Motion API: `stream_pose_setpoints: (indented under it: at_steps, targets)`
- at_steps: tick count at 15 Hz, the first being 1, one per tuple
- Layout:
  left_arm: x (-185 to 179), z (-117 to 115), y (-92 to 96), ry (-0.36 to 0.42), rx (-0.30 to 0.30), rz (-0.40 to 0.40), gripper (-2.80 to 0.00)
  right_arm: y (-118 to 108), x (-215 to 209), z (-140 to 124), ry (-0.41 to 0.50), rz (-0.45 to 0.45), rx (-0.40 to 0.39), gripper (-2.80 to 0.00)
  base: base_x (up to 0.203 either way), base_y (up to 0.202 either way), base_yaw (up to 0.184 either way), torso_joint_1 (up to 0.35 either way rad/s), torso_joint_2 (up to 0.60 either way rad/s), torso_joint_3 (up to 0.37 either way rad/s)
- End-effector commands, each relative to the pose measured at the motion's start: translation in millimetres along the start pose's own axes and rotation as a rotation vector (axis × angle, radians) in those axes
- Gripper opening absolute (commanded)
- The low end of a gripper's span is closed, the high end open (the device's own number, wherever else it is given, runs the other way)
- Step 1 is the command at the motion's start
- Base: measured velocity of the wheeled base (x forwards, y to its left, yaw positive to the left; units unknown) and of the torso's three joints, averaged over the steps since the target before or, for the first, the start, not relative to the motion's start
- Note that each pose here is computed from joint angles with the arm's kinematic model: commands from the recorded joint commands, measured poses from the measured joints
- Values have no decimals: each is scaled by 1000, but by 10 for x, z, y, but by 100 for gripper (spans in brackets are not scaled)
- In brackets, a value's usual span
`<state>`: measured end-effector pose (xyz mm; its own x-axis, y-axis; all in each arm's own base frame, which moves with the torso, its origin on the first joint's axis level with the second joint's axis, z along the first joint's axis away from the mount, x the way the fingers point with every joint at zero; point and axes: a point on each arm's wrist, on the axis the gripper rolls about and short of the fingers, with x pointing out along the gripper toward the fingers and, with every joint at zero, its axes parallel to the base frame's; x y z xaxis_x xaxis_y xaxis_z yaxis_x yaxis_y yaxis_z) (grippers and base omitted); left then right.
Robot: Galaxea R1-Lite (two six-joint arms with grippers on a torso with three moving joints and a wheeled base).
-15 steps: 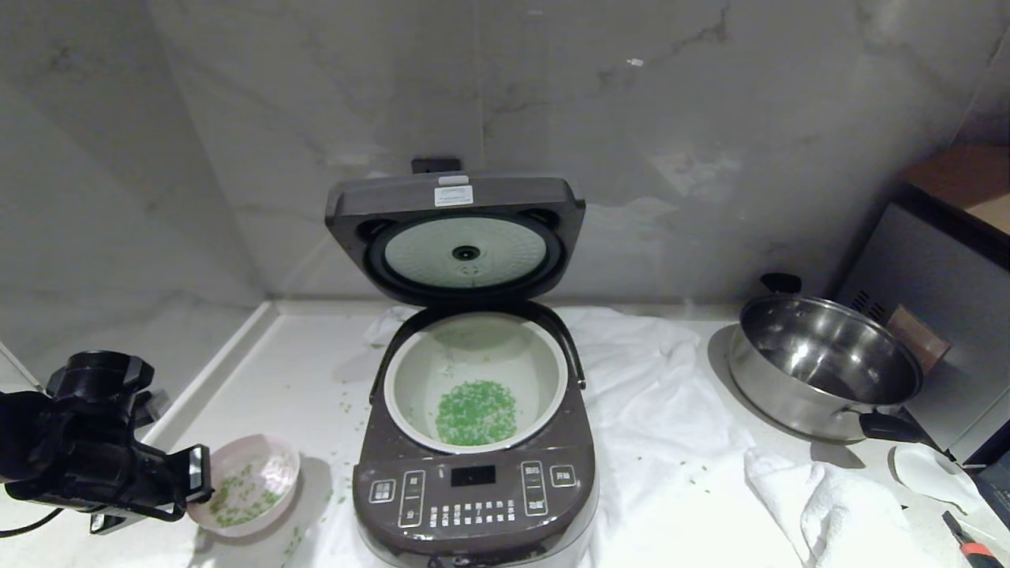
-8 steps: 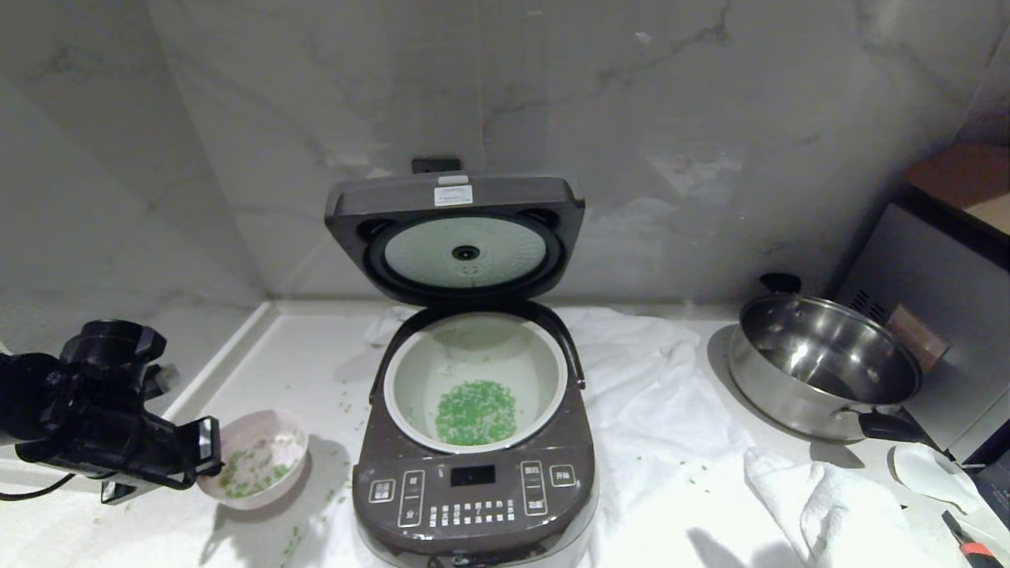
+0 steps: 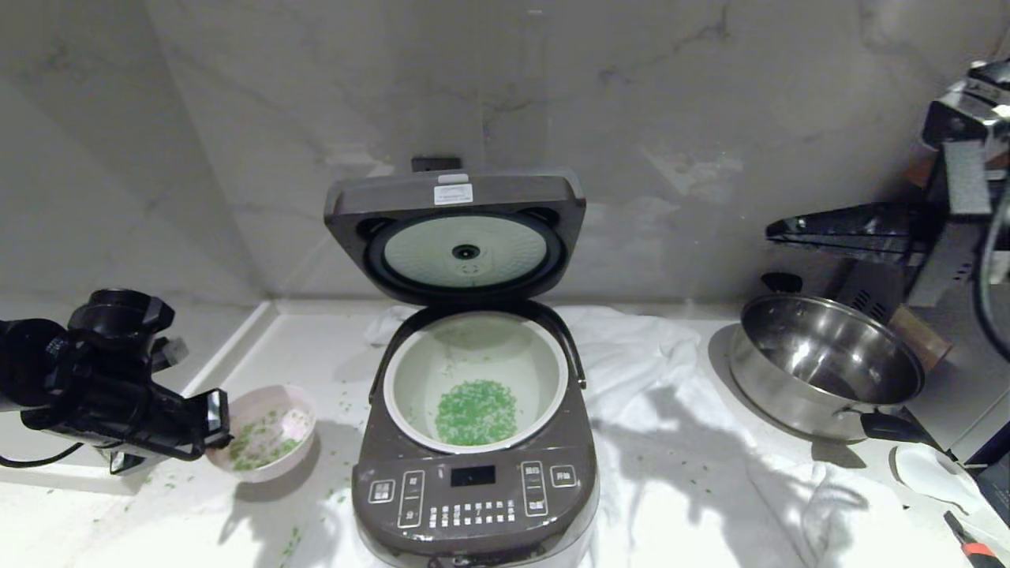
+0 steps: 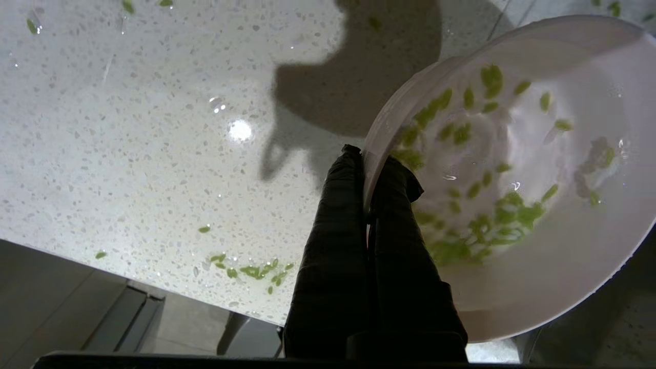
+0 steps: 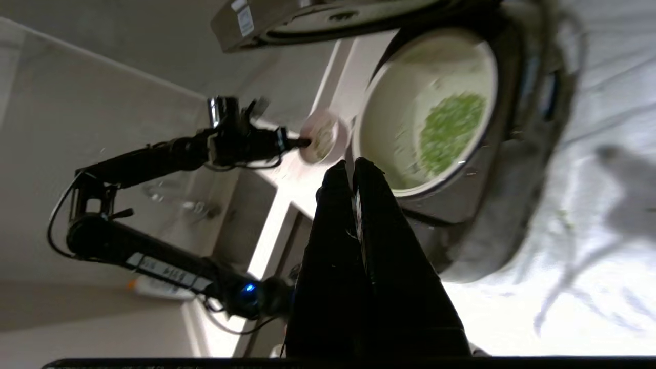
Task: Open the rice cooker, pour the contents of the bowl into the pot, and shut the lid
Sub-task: Pour the water from the bowl into the rice cooker
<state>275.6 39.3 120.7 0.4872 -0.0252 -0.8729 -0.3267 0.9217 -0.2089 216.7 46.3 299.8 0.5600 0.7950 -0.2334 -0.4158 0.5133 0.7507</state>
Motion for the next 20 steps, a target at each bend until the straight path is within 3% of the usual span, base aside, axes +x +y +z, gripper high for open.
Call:
stream_pose_setpoints:
  at_steps: [1,4,10,13,17,20]
  targets:
    - [-39,9,-25,-14,-1,-8,-280,-207,487,84,118,5,84,-280,0,0,0,-7,26,12]
    - [-49,3,-39,-15,3,-9,-280,-162,766,-29,213,37,125,-280,0,0,0,0,0,0]
    - [-170,-4,-118,-18,19,-23,-280,-282,1247,263,241,31,134,-280,0,0,0,0,0,0]
    - [-216,-16,-210,-8,16,-38,-280,-375,1437,485,209,17,119,-280,0,0,0,0,0,0]
    - [-227,-41,-285,-6,29,-53,-280,-472,1661,557,219,14,121,-280,0,0,0,0,0,0]
    - [-242,-41,-295,-12,30,-55,-280,-384,1766,514,236,36,107,-280,0,0,0,0,0,0]
